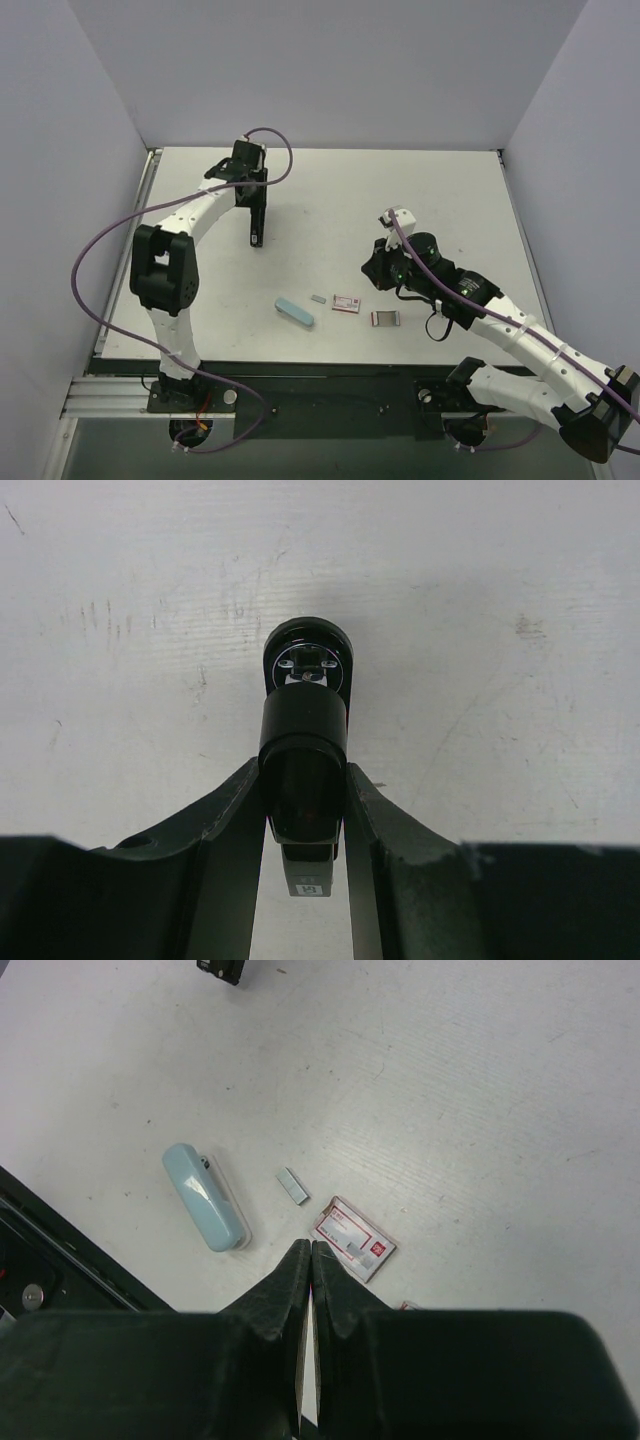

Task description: Unload the staples from the stapler

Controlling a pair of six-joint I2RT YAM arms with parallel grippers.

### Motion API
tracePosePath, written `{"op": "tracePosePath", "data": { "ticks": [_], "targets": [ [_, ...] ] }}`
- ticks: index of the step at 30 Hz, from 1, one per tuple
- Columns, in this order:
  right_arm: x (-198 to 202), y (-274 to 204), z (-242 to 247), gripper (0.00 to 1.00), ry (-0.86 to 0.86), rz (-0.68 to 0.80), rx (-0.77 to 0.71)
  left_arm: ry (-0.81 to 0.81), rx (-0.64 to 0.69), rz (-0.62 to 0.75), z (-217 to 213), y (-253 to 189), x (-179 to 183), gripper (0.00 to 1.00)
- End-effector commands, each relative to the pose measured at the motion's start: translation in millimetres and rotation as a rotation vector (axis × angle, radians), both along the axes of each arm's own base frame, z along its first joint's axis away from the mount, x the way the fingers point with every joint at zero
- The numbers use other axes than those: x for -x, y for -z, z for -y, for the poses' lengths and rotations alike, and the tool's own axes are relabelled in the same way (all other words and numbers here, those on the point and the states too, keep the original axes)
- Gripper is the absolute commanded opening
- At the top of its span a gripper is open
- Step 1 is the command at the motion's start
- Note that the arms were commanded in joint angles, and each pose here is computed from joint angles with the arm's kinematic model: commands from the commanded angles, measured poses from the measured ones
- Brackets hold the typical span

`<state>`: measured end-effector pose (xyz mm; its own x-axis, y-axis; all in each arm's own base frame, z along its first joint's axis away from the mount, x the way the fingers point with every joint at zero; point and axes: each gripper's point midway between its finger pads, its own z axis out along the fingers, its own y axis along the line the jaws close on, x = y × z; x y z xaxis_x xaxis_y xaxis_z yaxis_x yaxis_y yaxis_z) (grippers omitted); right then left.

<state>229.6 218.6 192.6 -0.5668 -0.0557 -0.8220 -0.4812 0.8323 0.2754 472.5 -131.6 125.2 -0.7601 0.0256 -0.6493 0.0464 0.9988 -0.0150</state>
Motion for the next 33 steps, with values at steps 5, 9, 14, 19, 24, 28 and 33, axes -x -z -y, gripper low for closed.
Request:
{"op": "tracePosePath", "data": {
  "ticks": [5,9,14,19,24,28,33],
  "targets": [
    [-1.5,3.2,-3.2,0.0,-0.003,-0.004,-0.009,0.001,-0.032,0.049,-8.8,6.3,-41.3,0.0],
    [-2.7,7.4,-4.6,0.0,-0.005,-0.015,0.002,-0.028,-0.078,0.033,-19.4,28.7,-53.8,0.0],
    [-5.3,15.3,-6.7,0.0,-0.005,-0.034,0.018,-0.034,-0.161,-0.15,-25.2,101.2,-51.5,0.0],
    [-6.3,16.2,-7.0,0.0,-0.002,-0.036,0.02,-0.021,-0.156,-0.257,-16.5,128.7,-44.8,0.0],
    [-6.8,17.2,-6.9,0.0,-0.003,-0.038,0.025,-0.018,-0.153,-0.249,-16.5,122.6,-44.1,0.0],
    [-4.8,16.7,-7.7,0.0,-0.008,-0.039,0.019,-0.011,-0.135,-0.189,-13.9,97.7,-50.4,0.0],
    [-3.9,14.8,-6.1,0.08,-0.002,-0.035,0.013,-0.004,-0.115,-0.112,-13.1,64.1,-55.2,0.03]
  ]
}}
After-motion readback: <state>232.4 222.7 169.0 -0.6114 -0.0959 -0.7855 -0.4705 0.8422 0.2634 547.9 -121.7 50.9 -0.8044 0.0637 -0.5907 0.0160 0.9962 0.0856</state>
